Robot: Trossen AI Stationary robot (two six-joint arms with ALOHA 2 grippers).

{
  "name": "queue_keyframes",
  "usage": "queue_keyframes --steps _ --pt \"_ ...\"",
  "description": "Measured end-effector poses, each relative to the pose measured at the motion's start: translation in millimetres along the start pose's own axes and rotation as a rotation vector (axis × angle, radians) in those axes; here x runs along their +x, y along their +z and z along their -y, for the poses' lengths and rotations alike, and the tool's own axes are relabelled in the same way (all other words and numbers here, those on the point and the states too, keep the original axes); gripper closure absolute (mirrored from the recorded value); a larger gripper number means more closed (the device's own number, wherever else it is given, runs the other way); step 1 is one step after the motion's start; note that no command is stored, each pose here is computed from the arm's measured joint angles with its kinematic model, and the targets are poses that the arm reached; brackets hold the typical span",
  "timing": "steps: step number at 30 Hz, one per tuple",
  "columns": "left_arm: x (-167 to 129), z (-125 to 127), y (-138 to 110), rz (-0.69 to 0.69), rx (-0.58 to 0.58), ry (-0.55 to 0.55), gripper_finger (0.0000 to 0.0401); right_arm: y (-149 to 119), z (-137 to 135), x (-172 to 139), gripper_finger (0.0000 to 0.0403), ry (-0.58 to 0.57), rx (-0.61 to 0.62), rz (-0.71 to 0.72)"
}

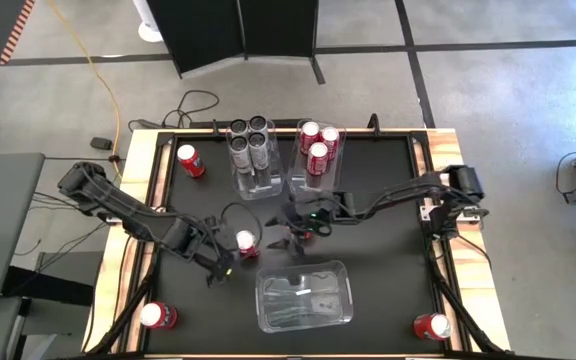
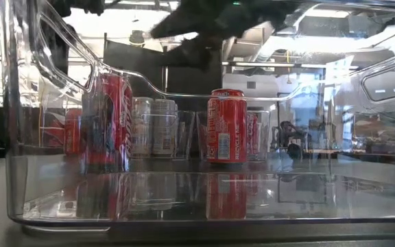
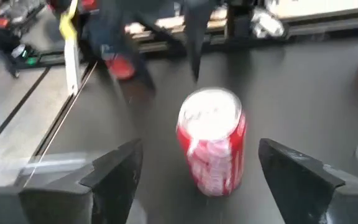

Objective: Sort soda cans
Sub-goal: Put the red soda can into the top right transparent bin

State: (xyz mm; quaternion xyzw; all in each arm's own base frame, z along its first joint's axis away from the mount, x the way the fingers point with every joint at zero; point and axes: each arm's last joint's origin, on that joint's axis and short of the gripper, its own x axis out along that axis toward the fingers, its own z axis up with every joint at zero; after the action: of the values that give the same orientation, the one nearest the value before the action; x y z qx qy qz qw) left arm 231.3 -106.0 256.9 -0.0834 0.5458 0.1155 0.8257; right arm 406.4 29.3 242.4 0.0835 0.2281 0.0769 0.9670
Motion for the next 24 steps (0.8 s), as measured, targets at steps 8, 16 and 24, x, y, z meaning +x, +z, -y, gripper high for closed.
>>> queue_keyframes --steps 8,16,24 --pt "19 -5 -9 0.027 0.063 0.014 0.0188 9 14 34 0.0006 0.037 -0.023 -0.035" --pt "21 -7 -10 0.04 0.139 0.009 0.0188 3 24 60 0.0004 0.06 -0.053 -0.092" --pt "23 -10 -3 0.071 0.149 0.008 0.0188 -8 36 78 0.0003 0.049 -0.054 -0.119"
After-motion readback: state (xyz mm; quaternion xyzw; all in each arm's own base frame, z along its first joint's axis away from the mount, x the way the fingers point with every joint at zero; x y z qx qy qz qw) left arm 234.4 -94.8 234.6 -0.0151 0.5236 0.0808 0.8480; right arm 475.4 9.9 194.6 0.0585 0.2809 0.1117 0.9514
